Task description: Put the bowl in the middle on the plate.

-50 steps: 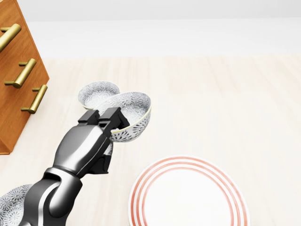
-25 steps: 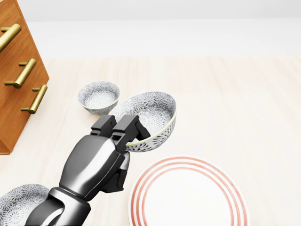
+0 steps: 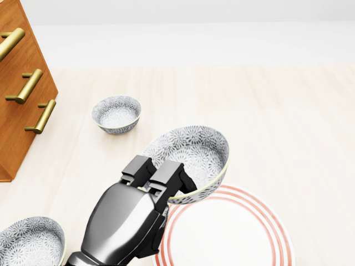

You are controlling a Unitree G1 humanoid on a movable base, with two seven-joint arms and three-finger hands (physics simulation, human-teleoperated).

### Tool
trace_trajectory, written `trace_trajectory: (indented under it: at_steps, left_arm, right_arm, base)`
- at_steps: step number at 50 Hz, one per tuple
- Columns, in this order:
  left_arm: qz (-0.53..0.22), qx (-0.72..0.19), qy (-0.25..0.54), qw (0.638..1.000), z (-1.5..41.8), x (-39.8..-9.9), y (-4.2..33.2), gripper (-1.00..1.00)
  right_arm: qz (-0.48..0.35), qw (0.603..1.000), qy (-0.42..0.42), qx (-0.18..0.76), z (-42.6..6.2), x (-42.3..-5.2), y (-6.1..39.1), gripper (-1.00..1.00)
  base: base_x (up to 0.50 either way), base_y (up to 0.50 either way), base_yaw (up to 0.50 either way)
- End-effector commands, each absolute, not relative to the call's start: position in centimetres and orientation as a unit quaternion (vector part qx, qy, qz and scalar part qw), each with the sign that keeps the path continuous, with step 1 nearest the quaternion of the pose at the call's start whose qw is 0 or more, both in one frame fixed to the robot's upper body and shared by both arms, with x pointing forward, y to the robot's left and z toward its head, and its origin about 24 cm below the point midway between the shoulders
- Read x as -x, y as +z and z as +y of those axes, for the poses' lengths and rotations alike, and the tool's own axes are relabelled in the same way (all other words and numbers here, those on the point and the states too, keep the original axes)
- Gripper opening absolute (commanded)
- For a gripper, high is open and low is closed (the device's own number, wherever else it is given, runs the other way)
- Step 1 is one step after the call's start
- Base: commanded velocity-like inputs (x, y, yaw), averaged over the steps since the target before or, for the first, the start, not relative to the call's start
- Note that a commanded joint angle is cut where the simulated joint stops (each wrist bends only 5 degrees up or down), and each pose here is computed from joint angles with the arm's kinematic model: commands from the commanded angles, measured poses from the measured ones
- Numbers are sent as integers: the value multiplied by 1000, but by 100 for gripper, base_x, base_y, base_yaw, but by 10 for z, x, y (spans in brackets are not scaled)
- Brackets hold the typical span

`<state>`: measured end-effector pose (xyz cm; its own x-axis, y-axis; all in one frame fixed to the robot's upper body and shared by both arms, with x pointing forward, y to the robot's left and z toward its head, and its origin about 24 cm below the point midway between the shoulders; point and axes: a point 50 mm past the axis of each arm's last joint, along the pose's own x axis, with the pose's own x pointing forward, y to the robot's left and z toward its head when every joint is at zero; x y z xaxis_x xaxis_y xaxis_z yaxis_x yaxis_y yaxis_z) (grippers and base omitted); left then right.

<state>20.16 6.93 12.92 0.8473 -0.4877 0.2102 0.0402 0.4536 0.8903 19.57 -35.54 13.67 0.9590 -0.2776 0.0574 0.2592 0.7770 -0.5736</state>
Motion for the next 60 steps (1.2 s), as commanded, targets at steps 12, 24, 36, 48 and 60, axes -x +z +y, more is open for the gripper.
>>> trace_trajectory:
  at_steps: [12,24,36,48,60]
  left_arm:
    - [-274,-493,-190,804,46,-167,132,-100]
    - [-270,-495,-207,799,43,-162,124,-100]
    - [-262,-521,-213,784,43,-159,119,-100]
    - [-253,-533,-219,777,42,-158,112,-100]
    - [-250,-549,-248,758,28,-144,88,-100]
  right_arm:
    - [22,942,-140,304,-355,-196,135,100]
    - [26,942,-141,303,-356,-196,132,100]
    - [30,943,-142,301,-356,-197,130,100]
    - [30,942,-139,303,-355,-196,130,100]
    - [33,942,-139,303,-356,-197,130,100]
  base:
    - [0,0,0]
    - [0,0,0]
    - [0,0,0]
    - [0,0,0]
    - [0,0,0]
